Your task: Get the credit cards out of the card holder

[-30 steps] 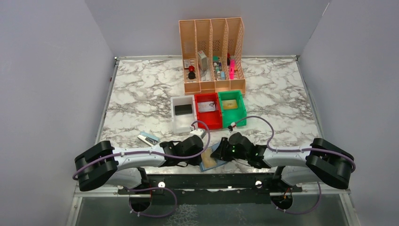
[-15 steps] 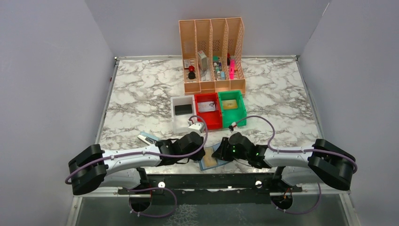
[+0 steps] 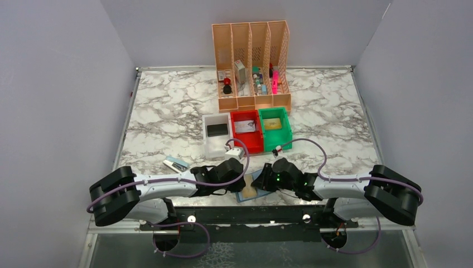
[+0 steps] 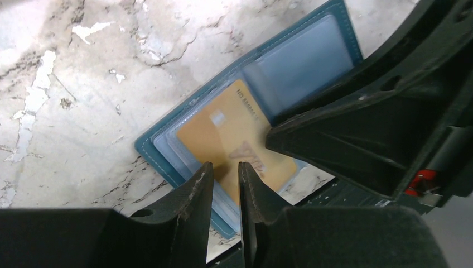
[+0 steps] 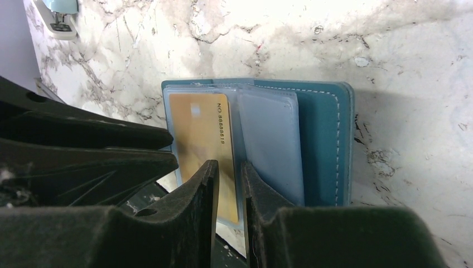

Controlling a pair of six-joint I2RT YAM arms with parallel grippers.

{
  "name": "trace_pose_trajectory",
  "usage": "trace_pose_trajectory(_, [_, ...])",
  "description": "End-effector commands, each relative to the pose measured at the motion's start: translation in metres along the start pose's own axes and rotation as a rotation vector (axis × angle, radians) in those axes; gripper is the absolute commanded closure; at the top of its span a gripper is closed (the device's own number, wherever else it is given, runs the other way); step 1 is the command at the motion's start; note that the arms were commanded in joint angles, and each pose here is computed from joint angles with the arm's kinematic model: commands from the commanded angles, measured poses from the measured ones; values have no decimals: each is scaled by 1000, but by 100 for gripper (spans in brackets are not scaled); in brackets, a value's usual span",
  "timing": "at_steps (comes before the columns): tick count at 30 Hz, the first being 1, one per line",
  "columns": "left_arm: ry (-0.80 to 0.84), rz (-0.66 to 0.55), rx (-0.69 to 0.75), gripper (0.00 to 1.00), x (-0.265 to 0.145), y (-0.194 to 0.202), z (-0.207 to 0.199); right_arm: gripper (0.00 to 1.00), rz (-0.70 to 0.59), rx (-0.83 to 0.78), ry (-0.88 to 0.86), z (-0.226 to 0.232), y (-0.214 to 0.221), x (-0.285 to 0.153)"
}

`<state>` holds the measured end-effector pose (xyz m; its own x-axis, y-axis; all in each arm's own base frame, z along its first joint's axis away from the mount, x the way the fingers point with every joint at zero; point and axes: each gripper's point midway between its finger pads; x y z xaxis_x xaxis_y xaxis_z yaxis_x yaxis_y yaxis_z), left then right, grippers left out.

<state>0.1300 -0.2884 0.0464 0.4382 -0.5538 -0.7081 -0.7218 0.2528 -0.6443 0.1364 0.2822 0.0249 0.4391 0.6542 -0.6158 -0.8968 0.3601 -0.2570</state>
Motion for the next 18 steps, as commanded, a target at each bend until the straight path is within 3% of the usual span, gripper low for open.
trace_pose_trajectory(1, [15, 20, -42, 73, 6, 10, -2, 74, 9, 3, 38, -14, 5, 0])
trace_pose_trajectory(12, [28, 54, -39, 75, 11, 24, 0, 73, 30, 9, 0, -9, 9, 0])
trace_pose_trajectory(18, [0, 72, -32, 82, 13, 31, 7, 82, 14, 24, -30, -5, 7, -3])
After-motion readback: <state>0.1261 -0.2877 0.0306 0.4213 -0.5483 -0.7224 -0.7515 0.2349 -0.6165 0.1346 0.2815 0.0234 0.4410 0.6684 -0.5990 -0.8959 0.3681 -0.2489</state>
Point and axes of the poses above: each gripper's point midway between its finger pads, its own x axis out along the fingers, its own z axis along the line the jaws close on, y = z × x, and after that the axes turned 13 degrees about x, right-handed
